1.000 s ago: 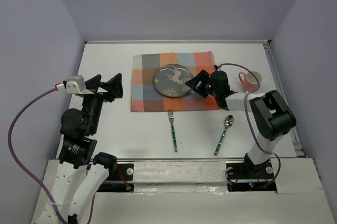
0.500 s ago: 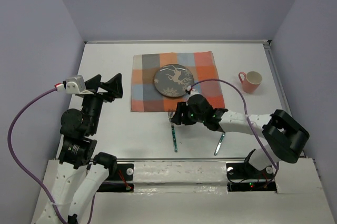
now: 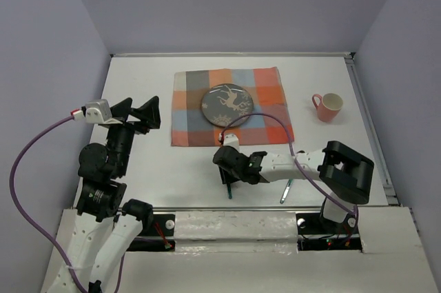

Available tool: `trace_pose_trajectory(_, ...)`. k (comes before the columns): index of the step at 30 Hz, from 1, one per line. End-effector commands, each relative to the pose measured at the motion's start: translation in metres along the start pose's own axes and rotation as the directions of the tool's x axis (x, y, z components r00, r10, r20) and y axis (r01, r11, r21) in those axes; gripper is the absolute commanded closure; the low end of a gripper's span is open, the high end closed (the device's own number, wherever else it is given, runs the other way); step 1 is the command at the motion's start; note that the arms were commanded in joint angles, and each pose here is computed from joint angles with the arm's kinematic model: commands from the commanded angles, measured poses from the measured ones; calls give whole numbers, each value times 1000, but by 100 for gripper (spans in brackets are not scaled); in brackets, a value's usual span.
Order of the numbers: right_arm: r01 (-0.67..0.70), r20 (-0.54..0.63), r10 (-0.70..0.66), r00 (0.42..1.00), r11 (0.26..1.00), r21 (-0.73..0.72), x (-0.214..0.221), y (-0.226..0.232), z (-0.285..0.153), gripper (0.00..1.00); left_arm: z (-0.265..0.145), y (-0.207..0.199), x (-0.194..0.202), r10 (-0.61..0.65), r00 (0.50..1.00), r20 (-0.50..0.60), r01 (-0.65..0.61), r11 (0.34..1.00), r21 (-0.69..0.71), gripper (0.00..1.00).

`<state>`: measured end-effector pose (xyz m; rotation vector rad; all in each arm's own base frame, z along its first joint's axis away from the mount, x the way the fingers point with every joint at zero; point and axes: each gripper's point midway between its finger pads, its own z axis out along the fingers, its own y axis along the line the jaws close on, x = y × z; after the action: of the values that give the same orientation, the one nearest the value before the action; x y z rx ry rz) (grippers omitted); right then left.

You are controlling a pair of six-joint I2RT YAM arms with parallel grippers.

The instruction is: Set the dinner table for one person

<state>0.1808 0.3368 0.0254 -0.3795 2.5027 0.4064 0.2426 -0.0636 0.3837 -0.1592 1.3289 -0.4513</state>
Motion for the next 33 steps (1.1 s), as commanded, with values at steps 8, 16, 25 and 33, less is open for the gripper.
trace_pose_trajectory(8, 75, 37, -83, 996, 984, 163, -23, 1, -3, 100, -4, -12, -15, -21, 998, 57, 18, 998, 53, 1)
trace_pose_trajectory(16, 87, 300, -124, 946, 987, 131, -156, 65, -14, 100, -7, -12, -19, -24, 997, 71, 20, 998, 55, 1)
trace_pose_trajectory(25, -63, 385, 35, 922, 996, 60, -274, 61, 63, 100, -10, -10, -24, -19, 996, 87, 16, 999, 34, 1)
trace_pose_trajectory(33, -134, 340, 127, 932, 991, -2, -284, 52, 111, 100, -11, -17, -21, -30, 997, 74, 25, 997, 68, 1)
